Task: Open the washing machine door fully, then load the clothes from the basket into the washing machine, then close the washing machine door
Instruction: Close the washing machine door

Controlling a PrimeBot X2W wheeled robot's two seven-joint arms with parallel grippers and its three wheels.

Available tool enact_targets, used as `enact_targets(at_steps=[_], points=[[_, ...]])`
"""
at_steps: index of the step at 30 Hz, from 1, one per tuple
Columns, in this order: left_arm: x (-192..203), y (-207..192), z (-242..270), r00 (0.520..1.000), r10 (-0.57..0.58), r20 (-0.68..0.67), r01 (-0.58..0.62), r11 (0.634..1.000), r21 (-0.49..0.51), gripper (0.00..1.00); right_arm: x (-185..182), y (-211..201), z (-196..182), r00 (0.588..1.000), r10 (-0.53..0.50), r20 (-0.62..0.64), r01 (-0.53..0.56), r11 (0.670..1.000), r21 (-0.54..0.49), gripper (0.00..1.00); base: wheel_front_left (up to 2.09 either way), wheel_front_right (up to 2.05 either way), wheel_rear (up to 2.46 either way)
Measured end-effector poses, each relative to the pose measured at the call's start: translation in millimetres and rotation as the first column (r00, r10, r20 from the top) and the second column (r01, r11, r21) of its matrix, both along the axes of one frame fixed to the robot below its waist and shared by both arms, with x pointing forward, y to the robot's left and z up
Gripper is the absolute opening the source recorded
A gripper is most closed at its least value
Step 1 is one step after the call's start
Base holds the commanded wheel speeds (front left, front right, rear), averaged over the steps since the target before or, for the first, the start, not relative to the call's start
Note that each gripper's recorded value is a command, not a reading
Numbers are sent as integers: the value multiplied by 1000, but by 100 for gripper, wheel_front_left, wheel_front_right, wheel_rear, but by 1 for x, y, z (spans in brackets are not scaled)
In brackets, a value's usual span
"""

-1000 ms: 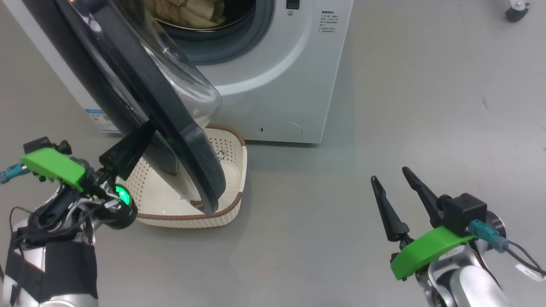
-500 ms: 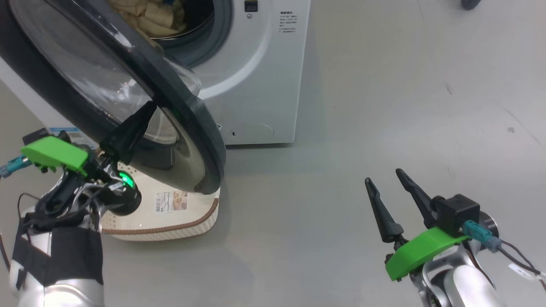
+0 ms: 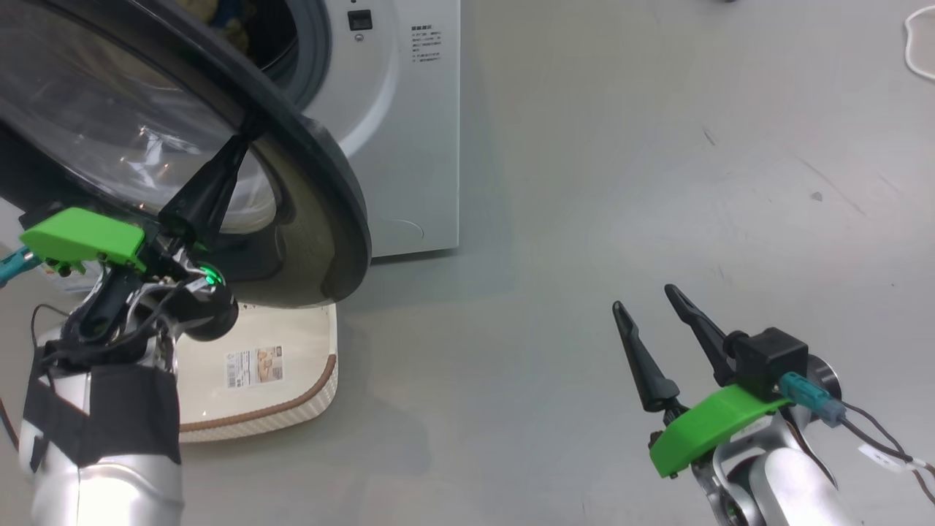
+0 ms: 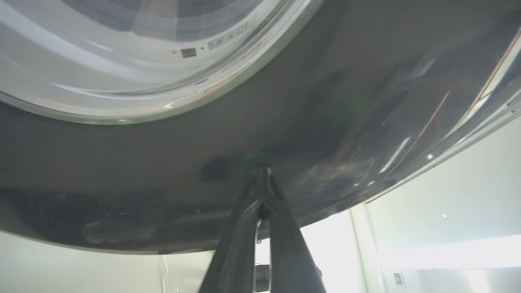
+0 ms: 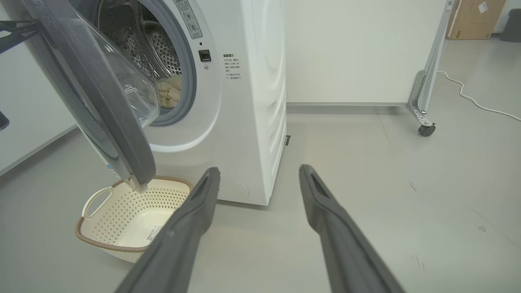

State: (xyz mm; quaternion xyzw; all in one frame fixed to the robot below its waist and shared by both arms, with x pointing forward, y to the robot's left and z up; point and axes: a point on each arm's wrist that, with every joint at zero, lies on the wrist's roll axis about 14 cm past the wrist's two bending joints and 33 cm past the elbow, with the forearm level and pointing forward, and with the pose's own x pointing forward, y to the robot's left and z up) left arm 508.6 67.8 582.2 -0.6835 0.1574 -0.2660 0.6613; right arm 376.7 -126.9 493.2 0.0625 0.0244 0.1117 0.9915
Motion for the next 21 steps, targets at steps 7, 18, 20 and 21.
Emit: enact_targets(at_steps=[7, 18, 20, 21], points=[[12, -9, -2, 999, 36, -20, -37, 999, -17, 0, -3, -4, 0, 1000, -13, -2, 13, 1000, 3, 100, 0, 0, 0], [24, -23, 3, 999, 48, -19, -48, 999, -26, 0, -3, -14, 1, 999, -45, 9, 45, 999, 15, 100, 0, 0, 0], [23, -21, 4, 999, 51, -16, -51, 998, -26, 0, -3, -14, 0, 999, -46, 6, 46, 999, 16, 100, 0, 0, 0], [23, -20, 5, 999, 52, -11, -52, 998, -25, 0, -2, -14, -1, 999, -47, 5, 47, 999, 17, 100, 0, 0, 0]])
